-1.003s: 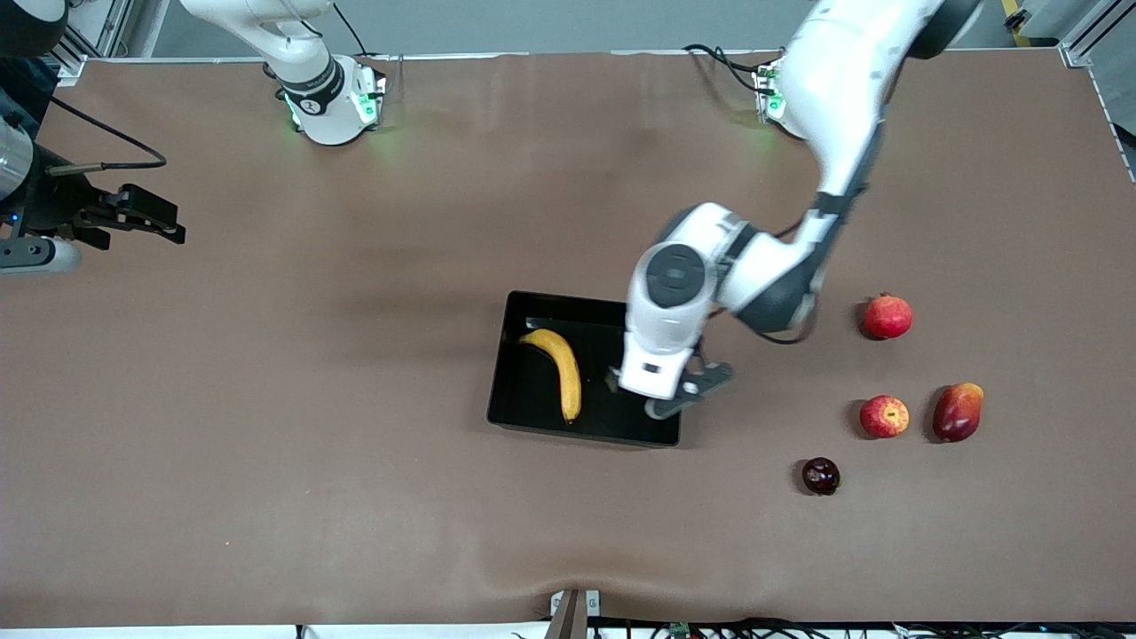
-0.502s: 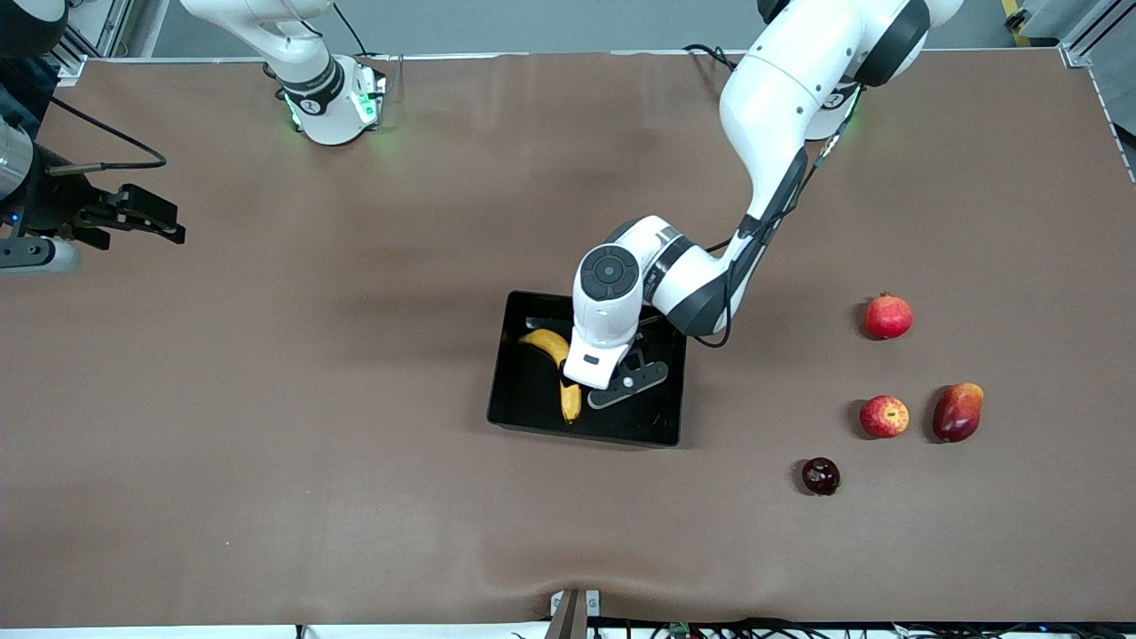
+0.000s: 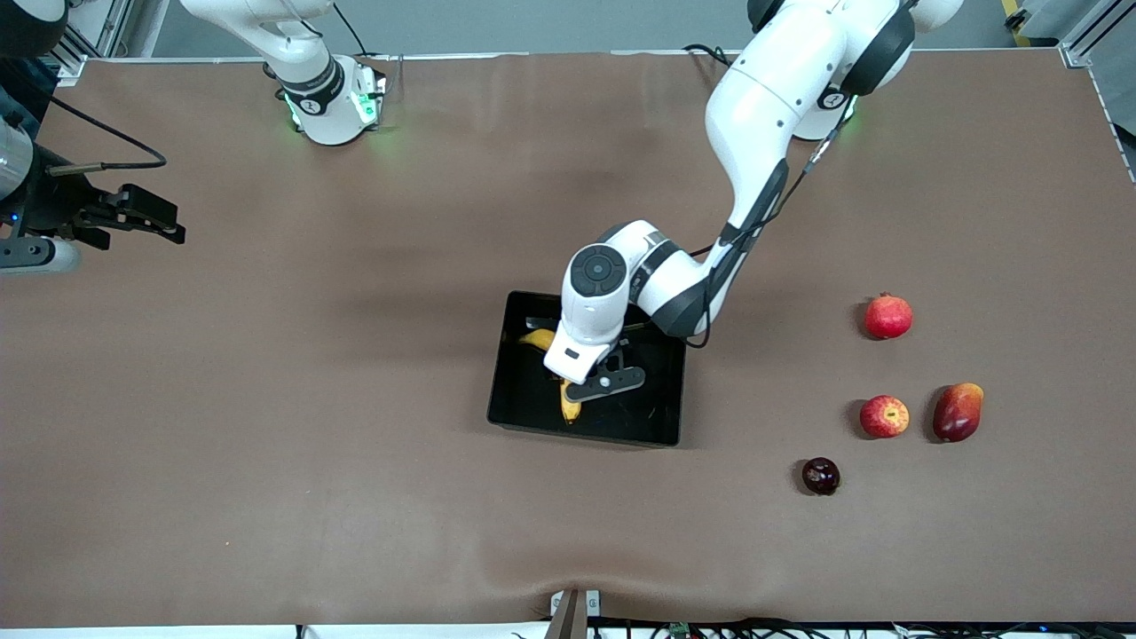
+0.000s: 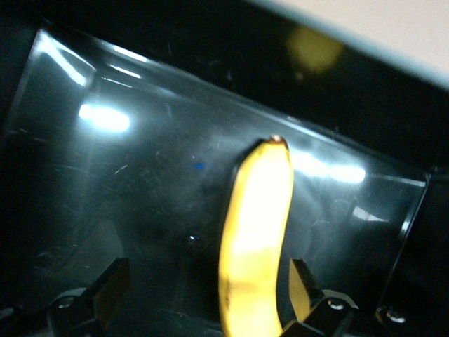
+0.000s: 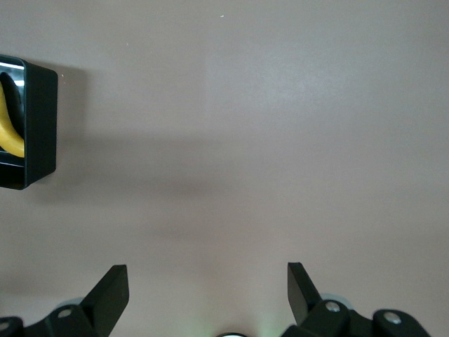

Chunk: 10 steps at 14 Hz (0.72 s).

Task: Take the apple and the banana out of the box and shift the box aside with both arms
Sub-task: 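Lower the left gripper and close it on the banana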

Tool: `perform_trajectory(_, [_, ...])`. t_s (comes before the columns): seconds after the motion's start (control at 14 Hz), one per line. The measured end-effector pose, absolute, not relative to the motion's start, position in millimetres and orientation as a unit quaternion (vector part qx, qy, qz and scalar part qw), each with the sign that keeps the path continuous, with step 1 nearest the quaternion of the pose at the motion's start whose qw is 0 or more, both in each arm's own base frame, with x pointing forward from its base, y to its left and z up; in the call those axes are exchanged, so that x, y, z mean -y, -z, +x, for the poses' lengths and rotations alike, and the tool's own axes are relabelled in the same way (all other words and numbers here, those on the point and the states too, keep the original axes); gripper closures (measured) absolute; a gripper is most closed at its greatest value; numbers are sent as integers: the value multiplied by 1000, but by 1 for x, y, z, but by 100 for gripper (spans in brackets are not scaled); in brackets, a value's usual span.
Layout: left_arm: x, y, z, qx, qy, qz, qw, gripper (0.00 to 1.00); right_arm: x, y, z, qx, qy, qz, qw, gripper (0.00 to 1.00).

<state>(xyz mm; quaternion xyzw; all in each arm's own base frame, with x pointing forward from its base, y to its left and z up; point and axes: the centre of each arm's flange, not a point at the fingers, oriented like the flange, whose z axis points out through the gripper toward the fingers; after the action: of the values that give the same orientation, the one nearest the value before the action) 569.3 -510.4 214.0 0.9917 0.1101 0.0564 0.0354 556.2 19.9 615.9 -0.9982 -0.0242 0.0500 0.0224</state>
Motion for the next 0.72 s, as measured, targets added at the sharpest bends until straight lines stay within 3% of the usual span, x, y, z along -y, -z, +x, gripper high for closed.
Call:
perform_trajectory(0.65, [522, -197, 557, -73, -53, 995, 33, 0, -20, -616, 556, 24, -50, -998, 22, 0])
perform_trajectory(0.72, [522, -196, 557, -72, -53, 995, 33, 6, -20, -616, 556, 24, -50, -998, 22, 0])
